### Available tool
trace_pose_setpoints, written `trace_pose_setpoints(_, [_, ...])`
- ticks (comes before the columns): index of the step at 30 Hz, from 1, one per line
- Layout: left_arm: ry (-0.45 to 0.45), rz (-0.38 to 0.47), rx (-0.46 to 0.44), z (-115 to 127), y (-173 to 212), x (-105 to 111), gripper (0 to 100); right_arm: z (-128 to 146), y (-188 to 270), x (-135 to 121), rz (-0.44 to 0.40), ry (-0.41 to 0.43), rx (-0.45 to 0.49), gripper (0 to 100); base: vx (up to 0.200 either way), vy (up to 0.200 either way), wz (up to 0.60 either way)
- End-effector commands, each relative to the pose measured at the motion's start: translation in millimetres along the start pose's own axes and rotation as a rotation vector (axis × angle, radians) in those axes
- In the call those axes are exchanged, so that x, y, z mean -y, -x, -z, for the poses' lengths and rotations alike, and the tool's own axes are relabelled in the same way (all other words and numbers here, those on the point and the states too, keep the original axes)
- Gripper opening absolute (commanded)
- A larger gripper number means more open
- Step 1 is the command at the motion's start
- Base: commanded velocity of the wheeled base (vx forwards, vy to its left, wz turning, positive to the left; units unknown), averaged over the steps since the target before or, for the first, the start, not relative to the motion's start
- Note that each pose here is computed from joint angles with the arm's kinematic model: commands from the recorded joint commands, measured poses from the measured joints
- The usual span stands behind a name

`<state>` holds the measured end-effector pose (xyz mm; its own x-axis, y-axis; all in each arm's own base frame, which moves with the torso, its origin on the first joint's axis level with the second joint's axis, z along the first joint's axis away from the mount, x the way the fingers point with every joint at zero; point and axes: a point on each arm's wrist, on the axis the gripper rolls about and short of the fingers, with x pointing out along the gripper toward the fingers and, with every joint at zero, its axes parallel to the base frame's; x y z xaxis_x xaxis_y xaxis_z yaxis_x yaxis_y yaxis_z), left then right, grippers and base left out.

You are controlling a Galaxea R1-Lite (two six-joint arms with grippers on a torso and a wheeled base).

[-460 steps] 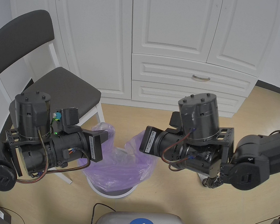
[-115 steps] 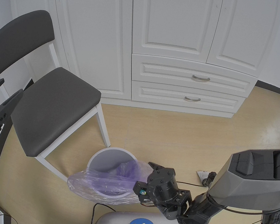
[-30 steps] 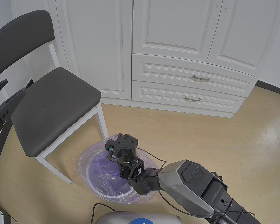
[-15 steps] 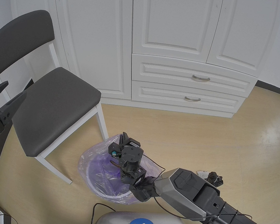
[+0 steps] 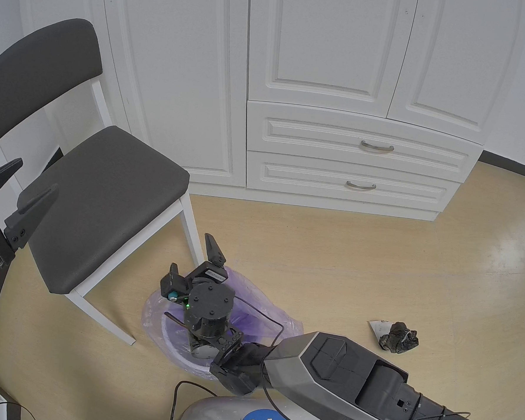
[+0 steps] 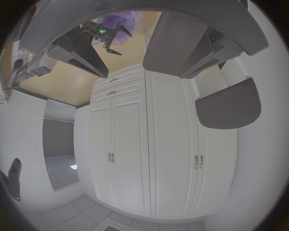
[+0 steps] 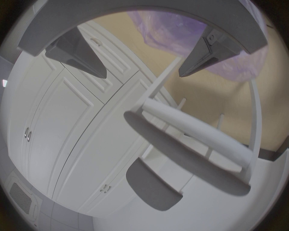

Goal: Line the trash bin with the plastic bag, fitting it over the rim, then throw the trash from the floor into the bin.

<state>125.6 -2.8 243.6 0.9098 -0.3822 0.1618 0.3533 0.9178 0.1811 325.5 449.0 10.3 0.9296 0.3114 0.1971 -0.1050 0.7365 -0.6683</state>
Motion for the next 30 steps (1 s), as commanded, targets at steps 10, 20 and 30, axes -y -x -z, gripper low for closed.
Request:
trace_pose_setpoints(10, [0.087,0.180,-0.073,12,-10,22,100,-47,62,113,-0.069,-0.293,-0.152,100,0.000,0.000,0.00])
trace_pose_setpoints(20, [0.450,0.317,-0.560,22,-57,38,100,26,74,157,0.018,-0.707,-0.472,100,0.000,0.000,0.00])
trace_pose_setpoints(30, [0.510,0.291,-0.846,103,-123,53,100,51,66,217,-0.171,-1.193,-0.763,100,0.000,0.000,0.00])
